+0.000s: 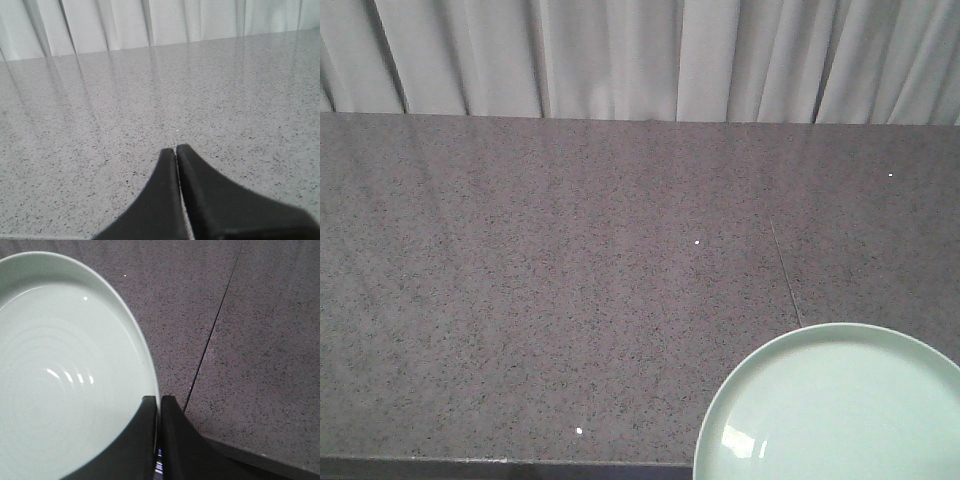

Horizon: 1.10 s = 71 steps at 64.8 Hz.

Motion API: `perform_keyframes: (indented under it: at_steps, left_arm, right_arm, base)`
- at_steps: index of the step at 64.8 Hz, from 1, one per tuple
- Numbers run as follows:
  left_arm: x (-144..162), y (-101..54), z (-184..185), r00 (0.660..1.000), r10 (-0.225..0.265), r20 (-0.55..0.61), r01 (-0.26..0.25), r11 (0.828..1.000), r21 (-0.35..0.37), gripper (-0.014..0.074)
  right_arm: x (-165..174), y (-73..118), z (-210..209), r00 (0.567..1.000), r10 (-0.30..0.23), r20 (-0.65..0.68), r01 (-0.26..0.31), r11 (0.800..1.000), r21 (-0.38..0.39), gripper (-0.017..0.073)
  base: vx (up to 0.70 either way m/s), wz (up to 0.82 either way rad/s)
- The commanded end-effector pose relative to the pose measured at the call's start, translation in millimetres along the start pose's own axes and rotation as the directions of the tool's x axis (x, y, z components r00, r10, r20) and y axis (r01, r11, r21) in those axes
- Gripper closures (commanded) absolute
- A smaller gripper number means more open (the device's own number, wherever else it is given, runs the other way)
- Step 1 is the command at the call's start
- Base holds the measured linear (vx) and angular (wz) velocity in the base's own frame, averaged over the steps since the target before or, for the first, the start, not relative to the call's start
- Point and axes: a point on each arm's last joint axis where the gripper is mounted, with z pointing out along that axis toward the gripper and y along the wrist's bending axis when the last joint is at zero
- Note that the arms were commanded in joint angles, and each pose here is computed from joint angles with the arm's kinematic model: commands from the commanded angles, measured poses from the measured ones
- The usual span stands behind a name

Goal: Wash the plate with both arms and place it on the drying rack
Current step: 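Hold the plate low in the right gripper close to the robot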

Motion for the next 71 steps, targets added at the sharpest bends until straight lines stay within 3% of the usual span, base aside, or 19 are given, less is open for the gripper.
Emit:
perform_keyframes:
  at_steps: [1,71]
  left_arm:
    - [-15.0,-2.3,-3.8,0.995,-0.007,0.101,0.005,1.000,0.026,0.0600]
    - [-15.0,-2.3,-3.8,0.995,-0.007,0.101,0.005,1.000,0.026,0.0600]
  right_arm:
    - [-12.1,0.5,-3.1,0.997,0.009,0.080,-0.010,1.000,0.004,0.0561]
    - [-12.1,0.5,-3.1,0.997,0.009,0.080,-0.010,1.000,0.004,0.0561]
  base:
    - [0.00,0.00]
    - [-0.02,0.02]
